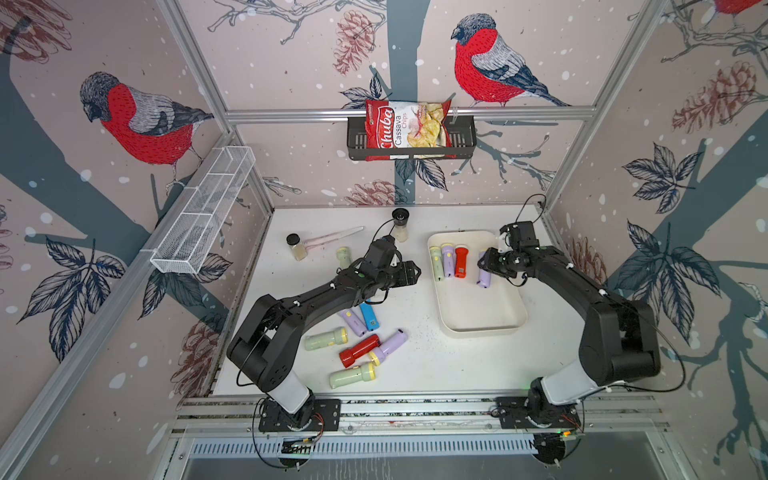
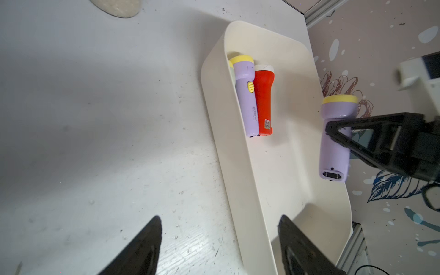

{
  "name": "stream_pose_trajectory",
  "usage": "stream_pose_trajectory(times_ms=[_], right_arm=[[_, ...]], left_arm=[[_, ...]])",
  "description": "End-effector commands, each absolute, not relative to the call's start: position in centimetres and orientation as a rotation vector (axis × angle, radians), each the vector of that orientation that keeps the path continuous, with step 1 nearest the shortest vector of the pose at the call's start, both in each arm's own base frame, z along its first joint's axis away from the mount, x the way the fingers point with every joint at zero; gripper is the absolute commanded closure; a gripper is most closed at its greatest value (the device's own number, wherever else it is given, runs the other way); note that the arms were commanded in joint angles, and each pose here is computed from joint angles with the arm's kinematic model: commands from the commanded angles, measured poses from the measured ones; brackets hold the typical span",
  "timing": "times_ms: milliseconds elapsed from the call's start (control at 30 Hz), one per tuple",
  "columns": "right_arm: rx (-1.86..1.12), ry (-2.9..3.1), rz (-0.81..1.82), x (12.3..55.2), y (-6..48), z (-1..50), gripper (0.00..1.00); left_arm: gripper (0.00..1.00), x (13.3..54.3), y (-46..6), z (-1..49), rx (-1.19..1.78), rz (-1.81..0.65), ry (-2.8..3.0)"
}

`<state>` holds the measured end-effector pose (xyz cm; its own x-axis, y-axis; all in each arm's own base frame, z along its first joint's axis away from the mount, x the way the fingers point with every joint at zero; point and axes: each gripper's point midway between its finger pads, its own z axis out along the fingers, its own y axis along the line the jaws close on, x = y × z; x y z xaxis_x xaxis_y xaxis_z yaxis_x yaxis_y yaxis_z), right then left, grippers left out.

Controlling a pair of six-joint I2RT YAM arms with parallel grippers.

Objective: Put the flashlights into the storage boxes
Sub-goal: Place the flashlight at the storage box.

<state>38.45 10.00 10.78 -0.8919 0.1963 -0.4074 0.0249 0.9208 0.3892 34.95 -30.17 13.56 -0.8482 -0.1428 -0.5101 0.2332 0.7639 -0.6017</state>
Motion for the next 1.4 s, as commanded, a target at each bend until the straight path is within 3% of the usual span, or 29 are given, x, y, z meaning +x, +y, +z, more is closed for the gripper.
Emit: stream_pose_trajectory(times_ms=[0,333,600,800,1367], right_arm=[[0.066,2.65,0.601,39.0,10.4,10.1,0.64],[0.103,2.662,0.692,43.7,10.3,7.4,0.6],[0.11,2.685,0.775,45.0,10.9,5.3,0.58],[0.123,2.645,0.867,45.7,11.7,5.5,0.41],[0.096,2.576,0.95,47.2,13.2,7.0,0.38]], left_arm=[[0.24,35.9,-31.3,14.7,0.09,-0.968,2.364],[0.23,37.1,-31.8,13.7,0.098,-0.931,2.4],[0.23,37.7,-31.8,13.8,0.086,-0.948,2.393],[0.23,37.9,-31.4,13.7,0.069,-0.945,2.392],[0.23,37.6,-31.0,13.9,0.057,-0.941,2.39]])
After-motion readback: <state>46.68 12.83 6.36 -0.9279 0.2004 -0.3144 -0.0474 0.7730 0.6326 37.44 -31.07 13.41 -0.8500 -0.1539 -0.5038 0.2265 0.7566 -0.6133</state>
